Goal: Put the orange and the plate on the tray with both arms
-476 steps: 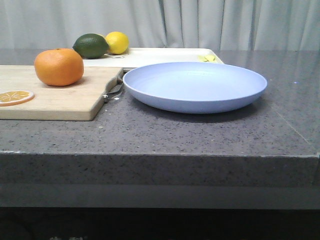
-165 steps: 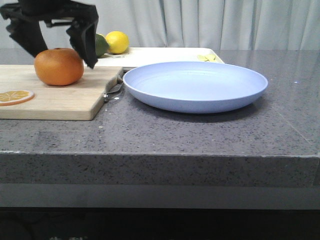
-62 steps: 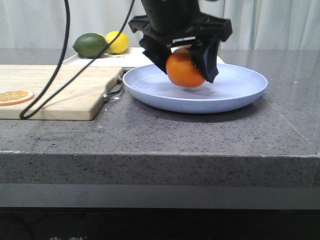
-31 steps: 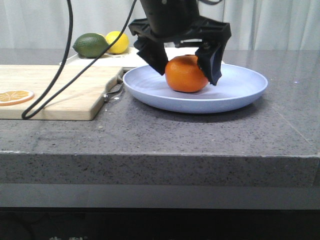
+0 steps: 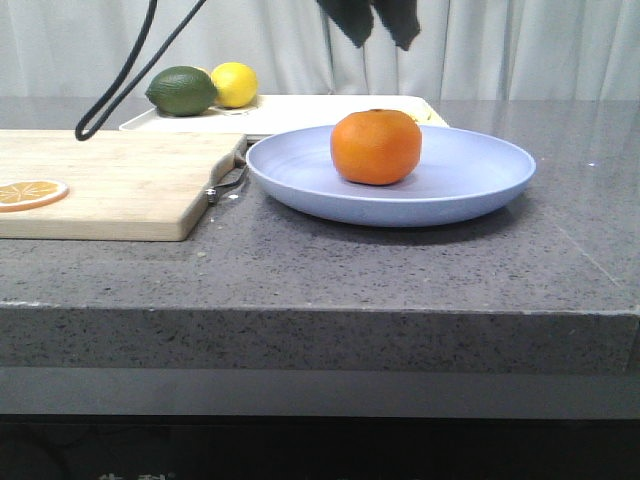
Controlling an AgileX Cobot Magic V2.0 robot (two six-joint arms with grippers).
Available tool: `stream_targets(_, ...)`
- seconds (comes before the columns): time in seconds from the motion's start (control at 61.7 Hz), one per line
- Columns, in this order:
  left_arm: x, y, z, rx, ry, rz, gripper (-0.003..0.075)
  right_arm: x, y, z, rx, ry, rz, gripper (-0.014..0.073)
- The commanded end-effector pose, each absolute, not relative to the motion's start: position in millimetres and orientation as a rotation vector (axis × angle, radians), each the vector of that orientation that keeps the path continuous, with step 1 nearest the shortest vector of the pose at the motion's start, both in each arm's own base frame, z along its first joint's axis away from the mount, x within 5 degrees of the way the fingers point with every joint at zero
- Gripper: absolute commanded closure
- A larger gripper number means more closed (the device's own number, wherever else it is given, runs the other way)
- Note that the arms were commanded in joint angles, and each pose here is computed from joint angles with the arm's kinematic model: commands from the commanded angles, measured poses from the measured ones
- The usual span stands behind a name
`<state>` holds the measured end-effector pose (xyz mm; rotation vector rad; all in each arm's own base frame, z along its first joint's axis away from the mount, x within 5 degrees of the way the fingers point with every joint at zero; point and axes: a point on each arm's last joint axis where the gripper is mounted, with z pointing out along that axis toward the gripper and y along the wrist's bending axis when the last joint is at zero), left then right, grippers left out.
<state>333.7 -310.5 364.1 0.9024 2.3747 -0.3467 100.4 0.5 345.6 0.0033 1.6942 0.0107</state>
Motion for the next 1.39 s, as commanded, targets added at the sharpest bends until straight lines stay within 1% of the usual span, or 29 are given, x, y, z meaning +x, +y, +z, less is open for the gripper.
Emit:
stream_targets(0.0, 320, -303, 404, 0.862, 2.260, -0.401, 0.0741, 101, 0, 364, 0.000, 1.587, 0.004, -0.0057)
stream_targets(0.13, 318, -301, 402, 0.875, 2.291, -0.388, 0.0738, 101, 0, 364, 0.000, 1.587, 0.004, -0.0057)
stream_targets(0.259, 313, -297, 397, 0.909, 2.376, -0.352, 0.0738, 101, 0, 364, 0.000, 1.587, 0.004, -0.0057)
stream_targets(0.405, 313, -297, 397, 0.911, 2.379, -0.350, 0.0738, 101, 0, 364, 0.000, 1.587, 0.004, -0.0057)
stream_targets(0.551, 307, -291, 407, 0.903, 2.358, -0.353, 0.0738, 101, 0, 364, 0.000, 1.587, 0.004, -0.0057)
stream_targets(0.681, 300, -275, 420, 0.887, 2.328, -0.269, 0.0738, 101, 0, 364, 0.000, 1.587, 0.004, -0.0057)
stream_targets(0.794, 296, -253, 429, 0.840, 2.324, -0.184, 0.0738, 101, 0, 364, 0.000, 1.587, 0.004, -0.0057)
stream_targets(0.94, 291, -207, 443, 0.689, 2.347, -0.143, 0.0738, 101, 0, 364, 0.000, 1.587, 0.004, -0.0057)
stream_targets(1.053, 290, -170, 448, 0.576, 2.356, -0.114, 0.0738, 101, 0, 364, 0.005, 1.590, 0.008, -0.0057)
stream_targets(1.216, 281, -117, 443, 0.399, 2.368, -0.073, 0.0738, 101, 0, 363, 0.000, 1.596, 0.004, -0.0057)
stream_targets(1.378, 258, -68, 432, 0.214, 2.331, -0.044, 0.0738, 101, 0, 363, 0.000, 1.597, 0.004, -0.0057)
